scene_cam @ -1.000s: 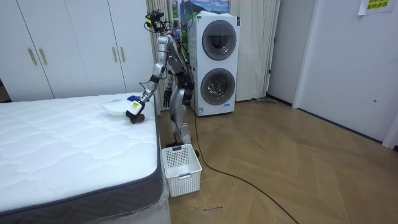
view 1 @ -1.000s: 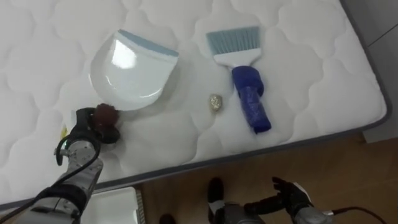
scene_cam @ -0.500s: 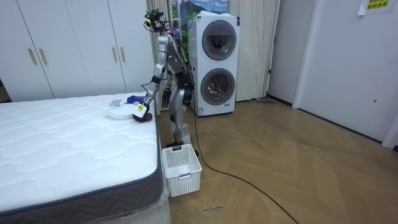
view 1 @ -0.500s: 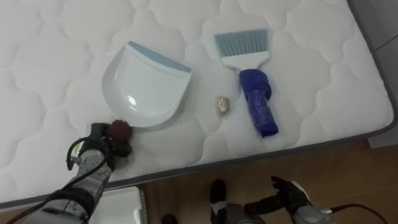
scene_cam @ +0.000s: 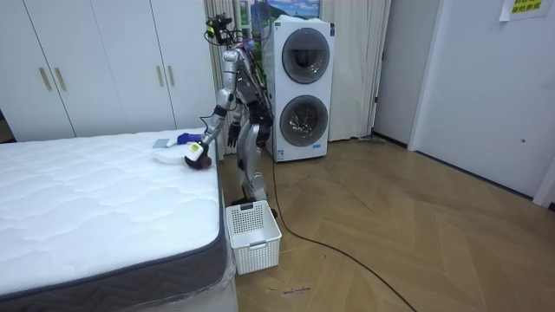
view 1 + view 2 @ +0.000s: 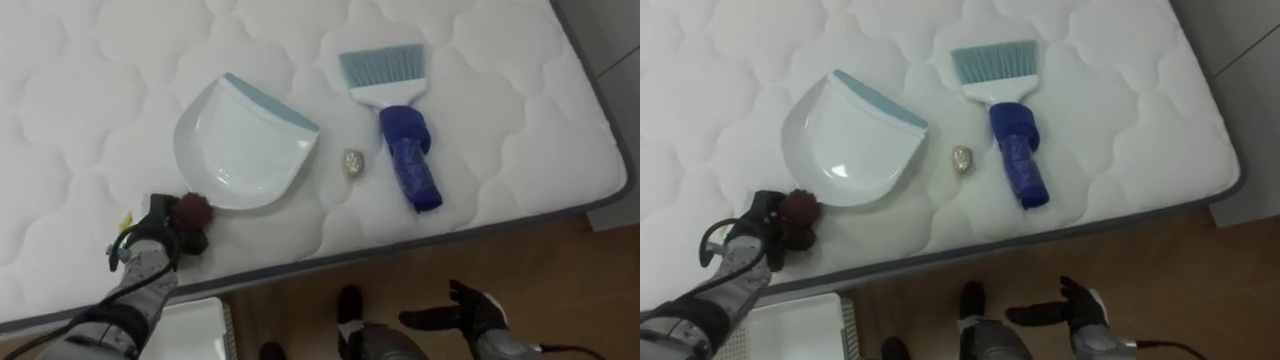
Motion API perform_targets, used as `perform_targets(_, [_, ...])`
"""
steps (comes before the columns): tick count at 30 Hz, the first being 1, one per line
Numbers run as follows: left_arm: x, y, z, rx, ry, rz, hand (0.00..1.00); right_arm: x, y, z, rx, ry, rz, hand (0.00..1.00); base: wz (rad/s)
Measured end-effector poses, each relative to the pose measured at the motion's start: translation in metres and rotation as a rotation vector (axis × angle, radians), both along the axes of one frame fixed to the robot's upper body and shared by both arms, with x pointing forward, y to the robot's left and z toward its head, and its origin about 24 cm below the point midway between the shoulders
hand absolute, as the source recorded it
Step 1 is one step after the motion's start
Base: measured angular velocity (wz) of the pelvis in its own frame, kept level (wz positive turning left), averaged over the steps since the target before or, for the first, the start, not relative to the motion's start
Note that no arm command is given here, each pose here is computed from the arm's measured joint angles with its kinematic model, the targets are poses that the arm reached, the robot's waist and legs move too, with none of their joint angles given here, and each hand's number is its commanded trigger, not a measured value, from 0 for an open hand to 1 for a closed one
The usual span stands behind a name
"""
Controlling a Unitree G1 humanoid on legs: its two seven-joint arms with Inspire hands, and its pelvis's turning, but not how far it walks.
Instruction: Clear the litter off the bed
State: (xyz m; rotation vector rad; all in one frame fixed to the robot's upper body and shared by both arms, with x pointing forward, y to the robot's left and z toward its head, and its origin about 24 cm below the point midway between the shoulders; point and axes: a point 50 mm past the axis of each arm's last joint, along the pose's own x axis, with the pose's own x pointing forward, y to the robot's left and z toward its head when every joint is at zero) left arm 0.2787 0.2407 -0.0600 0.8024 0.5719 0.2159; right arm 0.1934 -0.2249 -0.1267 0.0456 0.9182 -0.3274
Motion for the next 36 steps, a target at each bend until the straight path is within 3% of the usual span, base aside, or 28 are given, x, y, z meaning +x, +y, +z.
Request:
perform_targets(6, [-0.009,0.001,-0.002,0.157,-0.044,-0.068,1.0,0.019,-0.035,0.023,0.051,-0.162,-0.408,0.0,-0.07])
perform_targets(12, [-0.024,0.004,-0.009,0.235,-0.056,-0.113,1.0,0.046,-0.056,0.054,0.002,-0.303,-0.542,0.0,-0.07])
perform_targets(26, [-0.036,0.021,-0.006,0.381,-0.055,-0.237,1.0,0.076,-0.067,0.112,-0.236,-0.56,-0.645,0.0,-0.02])
perform_targets(32, [-0.041,0.024,-0.011,0.389,-0.007,-0.256,1.0,0.09,-0.061,0.142,-0.444,-0.686,-0.558,0.0,0.02])
perform_targets(36, [-0.039,0.023,-0.013,0.37,0.047,-0.279,1.0,0.108,-0.049,0.165,-0.493,-0.777,-0.491,0.0,0.0])
